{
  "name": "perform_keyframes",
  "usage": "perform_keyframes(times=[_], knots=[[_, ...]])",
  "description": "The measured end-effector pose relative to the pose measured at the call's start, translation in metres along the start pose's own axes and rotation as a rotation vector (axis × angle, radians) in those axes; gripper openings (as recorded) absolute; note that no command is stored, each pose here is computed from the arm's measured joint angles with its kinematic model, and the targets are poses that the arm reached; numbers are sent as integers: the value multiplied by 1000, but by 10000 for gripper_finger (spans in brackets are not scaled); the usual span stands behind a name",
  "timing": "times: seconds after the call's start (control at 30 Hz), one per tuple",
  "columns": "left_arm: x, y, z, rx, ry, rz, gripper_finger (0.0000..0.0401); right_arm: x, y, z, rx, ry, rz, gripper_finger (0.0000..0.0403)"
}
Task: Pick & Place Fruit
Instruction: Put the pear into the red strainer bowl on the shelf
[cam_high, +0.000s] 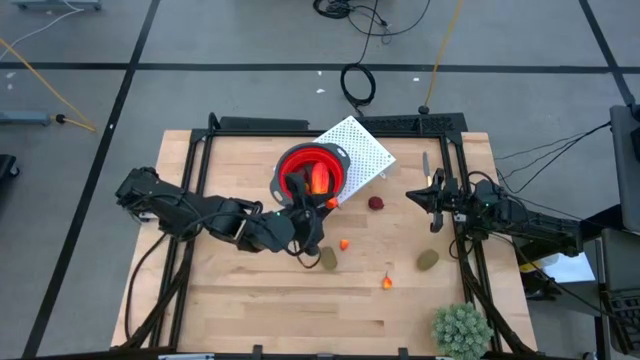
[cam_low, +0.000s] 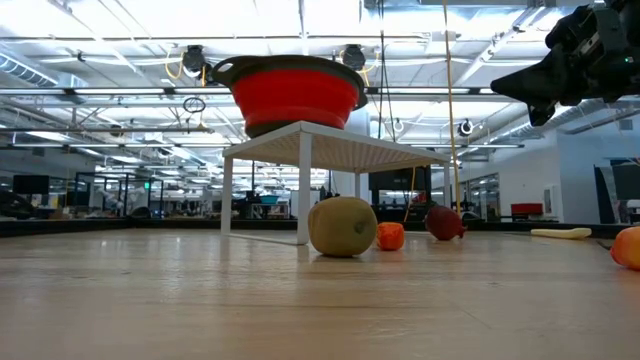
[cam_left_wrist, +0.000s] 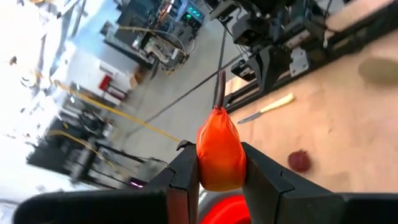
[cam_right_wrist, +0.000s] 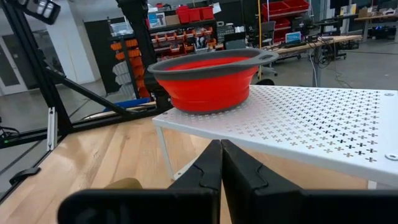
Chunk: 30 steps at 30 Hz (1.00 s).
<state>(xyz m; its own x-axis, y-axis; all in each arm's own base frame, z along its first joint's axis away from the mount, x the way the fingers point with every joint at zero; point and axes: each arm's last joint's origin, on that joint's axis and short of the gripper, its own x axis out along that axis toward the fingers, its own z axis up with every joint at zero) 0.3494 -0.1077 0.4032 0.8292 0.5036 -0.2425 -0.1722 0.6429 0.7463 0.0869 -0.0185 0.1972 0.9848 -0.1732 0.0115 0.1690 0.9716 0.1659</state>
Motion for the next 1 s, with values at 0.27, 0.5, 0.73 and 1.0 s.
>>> perform_keyframes(times=[0.27,0.5,0.73,1.0], knots=[[0,1,1,215,-8,7,90,0,0,-1,0,6,-1,0],[0,1,2,400,-14,13,90,0,0,-2,2,22,-4,0],[0,5,7,530,-43,51,90,0,0,-2,4,22,-4,0],[-1,9,12,559,-69,88,90,0,0,-2,4,22,-4,0]])
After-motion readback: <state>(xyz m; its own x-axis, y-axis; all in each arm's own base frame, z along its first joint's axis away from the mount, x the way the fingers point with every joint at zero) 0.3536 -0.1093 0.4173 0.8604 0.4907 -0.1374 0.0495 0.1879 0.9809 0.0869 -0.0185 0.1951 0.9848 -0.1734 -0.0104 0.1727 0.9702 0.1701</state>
